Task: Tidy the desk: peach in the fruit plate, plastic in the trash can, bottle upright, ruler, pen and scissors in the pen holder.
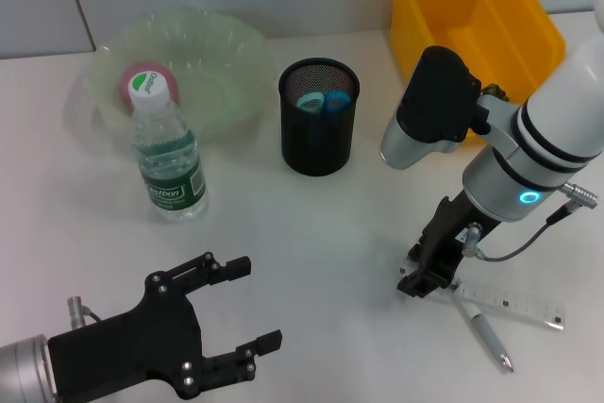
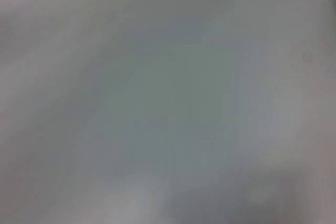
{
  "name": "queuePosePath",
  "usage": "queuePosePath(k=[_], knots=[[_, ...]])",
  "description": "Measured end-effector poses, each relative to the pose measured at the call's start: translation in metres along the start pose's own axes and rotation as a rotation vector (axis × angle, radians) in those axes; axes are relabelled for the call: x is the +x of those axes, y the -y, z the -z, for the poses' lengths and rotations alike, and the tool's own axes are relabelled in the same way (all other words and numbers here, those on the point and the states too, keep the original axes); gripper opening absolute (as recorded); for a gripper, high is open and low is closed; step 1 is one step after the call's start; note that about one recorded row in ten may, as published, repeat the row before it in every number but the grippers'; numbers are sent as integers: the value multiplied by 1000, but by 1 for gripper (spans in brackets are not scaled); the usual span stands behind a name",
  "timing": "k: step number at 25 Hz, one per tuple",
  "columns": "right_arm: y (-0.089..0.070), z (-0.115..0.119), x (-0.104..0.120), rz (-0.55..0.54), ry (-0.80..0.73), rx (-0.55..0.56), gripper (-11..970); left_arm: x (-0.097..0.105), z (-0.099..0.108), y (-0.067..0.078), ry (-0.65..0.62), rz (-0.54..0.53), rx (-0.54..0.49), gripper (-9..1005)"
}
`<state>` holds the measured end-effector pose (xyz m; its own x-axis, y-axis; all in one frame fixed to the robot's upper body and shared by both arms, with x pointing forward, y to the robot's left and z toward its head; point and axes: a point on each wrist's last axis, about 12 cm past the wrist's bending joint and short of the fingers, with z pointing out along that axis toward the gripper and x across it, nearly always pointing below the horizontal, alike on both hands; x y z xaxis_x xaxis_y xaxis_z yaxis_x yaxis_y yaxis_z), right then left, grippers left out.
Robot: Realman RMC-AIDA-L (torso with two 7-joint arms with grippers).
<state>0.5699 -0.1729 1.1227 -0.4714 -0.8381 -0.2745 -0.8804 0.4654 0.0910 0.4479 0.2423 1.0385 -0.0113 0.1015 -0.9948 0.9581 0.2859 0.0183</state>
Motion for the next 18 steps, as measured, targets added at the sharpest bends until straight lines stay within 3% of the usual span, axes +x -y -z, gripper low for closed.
queuePosePath(k=[4,9,18], knots=[[0,0,0,-7,-1,-1,506,0,0,0,0,-1,-1,795],[0,-2,1,-13,-7,-6,411,0,1,0,0,0,-4,795],[-2,9,-4,-12,24,11,376,0,4,1,6,3,-5,795]])
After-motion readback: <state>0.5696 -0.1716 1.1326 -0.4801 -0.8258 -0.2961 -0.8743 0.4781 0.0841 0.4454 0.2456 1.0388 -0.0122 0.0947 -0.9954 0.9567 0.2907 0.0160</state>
